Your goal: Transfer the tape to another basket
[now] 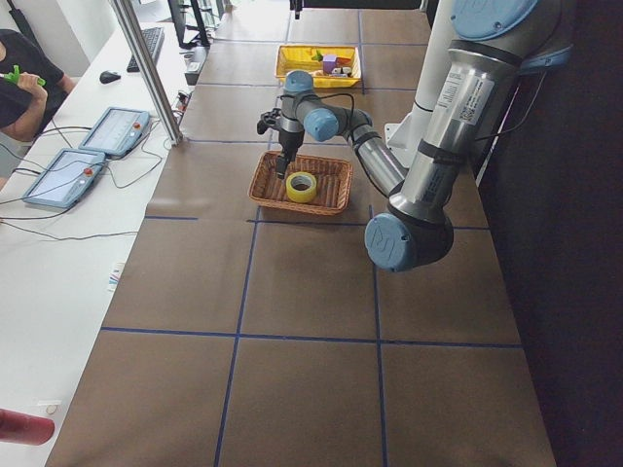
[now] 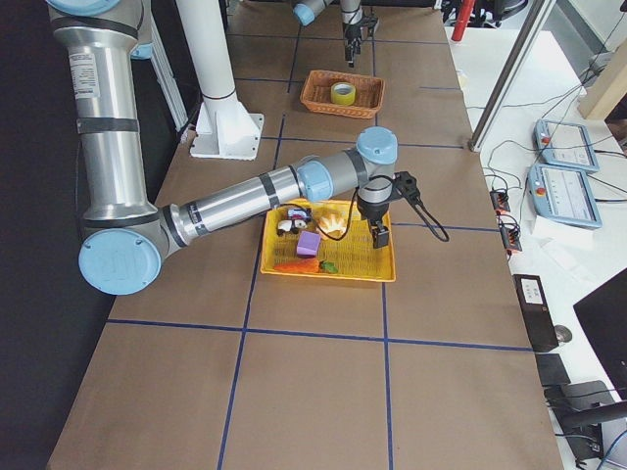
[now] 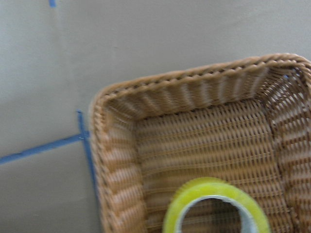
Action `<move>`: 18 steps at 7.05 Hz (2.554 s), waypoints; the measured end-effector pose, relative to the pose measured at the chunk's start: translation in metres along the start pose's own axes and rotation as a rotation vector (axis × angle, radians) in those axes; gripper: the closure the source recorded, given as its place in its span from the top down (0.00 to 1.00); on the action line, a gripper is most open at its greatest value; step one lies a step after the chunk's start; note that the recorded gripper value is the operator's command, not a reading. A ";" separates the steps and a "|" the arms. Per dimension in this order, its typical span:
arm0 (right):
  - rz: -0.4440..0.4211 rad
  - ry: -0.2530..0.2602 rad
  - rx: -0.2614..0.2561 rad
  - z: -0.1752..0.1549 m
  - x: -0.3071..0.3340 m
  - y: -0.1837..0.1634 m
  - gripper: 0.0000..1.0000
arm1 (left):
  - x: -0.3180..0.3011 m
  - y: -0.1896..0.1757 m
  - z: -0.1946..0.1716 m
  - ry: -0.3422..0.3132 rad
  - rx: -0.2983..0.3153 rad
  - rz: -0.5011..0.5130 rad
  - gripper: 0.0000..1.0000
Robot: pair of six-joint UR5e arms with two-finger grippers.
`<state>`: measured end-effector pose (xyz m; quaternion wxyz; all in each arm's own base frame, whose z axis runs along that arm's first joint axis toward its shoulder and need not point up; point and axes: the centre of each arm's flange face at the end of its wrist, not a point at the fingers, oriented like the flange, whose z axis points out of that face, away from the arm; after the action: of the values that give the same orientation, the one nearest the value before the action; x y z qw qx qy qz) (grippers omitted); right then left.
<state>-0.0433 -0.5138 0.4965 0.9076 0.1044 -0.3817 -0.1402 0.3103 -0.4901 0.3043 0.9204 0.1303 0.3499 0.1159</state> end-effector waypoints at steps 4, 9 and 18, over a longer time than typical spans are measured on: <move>0.112 -0.076 -0.036 0.017 0.140 0.106 1.00 | -0.244 0.042 -0.037 0.099 -0.095 -0.055 1.00; 0.199 -0.067 -0.025 0.009 0.159 0.126 1.00 | -0.466 0.124 0.000 0.123 -0.165 -0.185 1.00; 0.253 -0.063 -0.014 0.003 0.156 0.119 1.00 | -0.502 0.183 0.011 0.122 -0.174 -0.213 1.00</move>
<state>0.0794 -0.4545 0.6371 0.9063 0.0445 -0.4192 -0.0305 -0.0704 -0.4726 0.6794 0.9124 0.0048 0.4056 0.0549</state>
